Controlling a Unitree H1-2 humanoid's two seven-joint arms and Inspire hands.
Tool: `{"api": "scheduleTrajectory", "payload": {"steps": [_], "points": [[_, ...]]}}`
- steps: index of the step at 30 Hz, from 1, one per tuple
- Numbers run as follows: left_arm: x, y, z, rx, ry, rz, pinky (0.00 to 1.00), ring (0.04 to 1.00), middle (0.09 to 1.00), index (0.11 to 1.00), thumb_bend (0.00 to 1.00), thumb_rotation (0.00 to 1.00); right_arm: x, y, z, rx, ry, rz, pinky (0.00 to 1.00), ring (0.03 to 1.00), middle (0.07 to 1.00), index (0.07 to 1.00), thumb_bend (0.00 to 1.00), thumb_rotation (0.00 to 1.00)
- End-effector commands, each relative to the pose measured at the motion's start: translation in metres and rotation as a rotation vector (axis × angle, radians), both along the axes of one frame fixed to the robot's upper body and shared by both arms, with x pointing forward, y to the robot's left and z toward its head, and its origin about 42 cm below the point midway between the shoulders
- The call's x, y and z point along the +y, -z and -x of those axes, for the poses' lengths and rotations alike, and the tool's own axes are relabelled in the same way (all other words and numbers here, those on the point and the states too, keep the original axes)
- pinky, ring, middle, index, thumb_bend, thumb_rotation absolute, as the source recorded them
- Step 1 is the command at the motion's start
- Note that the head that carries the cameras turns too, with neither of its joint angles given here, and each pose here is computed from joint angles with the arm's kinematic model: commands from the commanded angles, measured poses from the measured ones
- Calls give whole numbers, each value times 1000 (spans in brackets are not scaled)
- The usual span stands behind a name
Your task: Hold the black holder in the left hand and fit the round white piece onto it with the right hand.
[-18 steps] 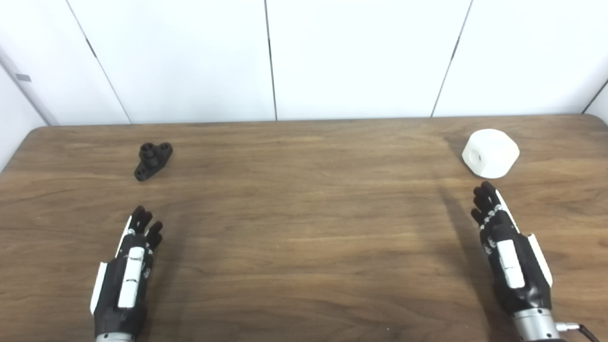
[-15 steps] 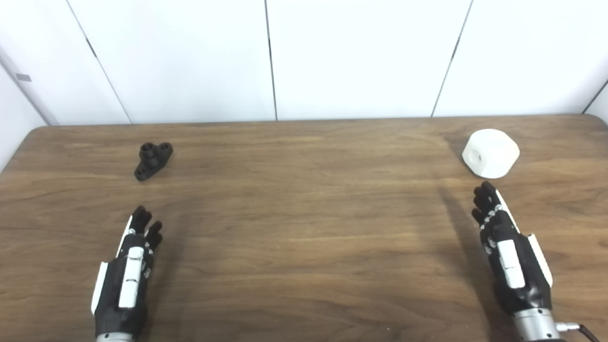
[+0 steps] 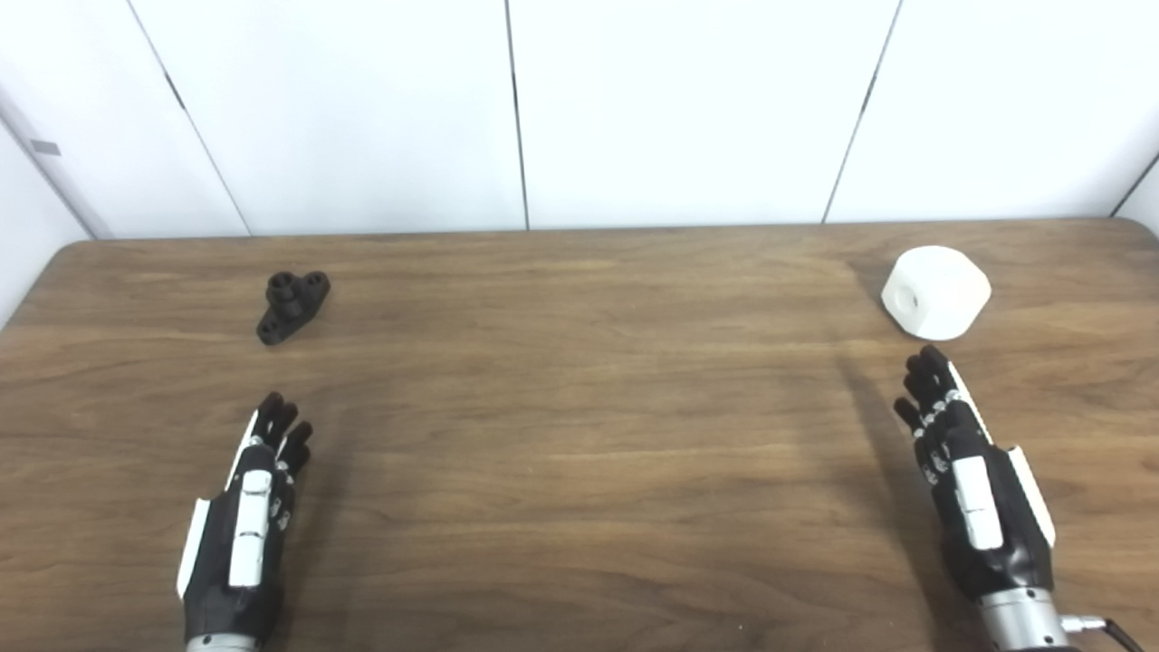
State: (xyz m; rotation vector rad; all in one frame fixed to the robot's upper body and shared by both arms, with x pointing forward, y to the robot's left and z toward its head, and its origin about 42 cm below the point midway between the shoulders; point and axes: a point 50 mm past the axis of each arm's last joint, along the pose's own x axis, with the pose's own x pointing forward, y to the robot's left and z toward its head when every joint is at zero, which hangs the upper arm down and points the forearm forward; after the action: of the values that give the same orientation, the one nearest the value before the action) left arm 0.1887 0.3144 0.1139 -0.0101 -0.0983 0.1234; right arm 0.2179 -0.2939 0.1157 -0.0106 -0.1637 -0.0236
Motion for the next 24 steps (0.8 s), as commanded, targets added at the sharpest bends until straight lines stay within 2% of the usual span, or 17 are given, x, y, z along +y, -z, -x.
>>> {"api": "scheduleTrajectory", "payload": {"steps": [1, 6, 10, 15, 24], "points": [[1, -5, 0, -19, 14, -30, 986, 960, 982, 1000, 515, 871, 9, 19, 13, 63, 5, -42, 995, 998, 972, 968, 603, 898], [-1, -4, 0, -15, 31, -59, 993, 972, 998, 1000, 514, 896, 6, 21, 12, 61, -2, -50, 986, 1000, 980, 971, 585, 901], [-5, 1, 1, -9, 38, -58, 995, 976, 997, 1000, 529, 881, -2, 26, 12, 68, -9, -57, 1000, 1000, 985, 970, 615, 889], [-11, 6, 1, -8, 42, -94, 966, 988, 999, 1000, 592, 880, -8, 33, 13, 64, -15, -43, 995, 1000, 990, 977, 605, 906], [-21, 17, -4, -2, 40, -110, 916, 963, 978, 997, 610, 810, -15, 44, 9, 75, -28, -54, 1000, 1000, 1000, 1000, 555, 966]]}}
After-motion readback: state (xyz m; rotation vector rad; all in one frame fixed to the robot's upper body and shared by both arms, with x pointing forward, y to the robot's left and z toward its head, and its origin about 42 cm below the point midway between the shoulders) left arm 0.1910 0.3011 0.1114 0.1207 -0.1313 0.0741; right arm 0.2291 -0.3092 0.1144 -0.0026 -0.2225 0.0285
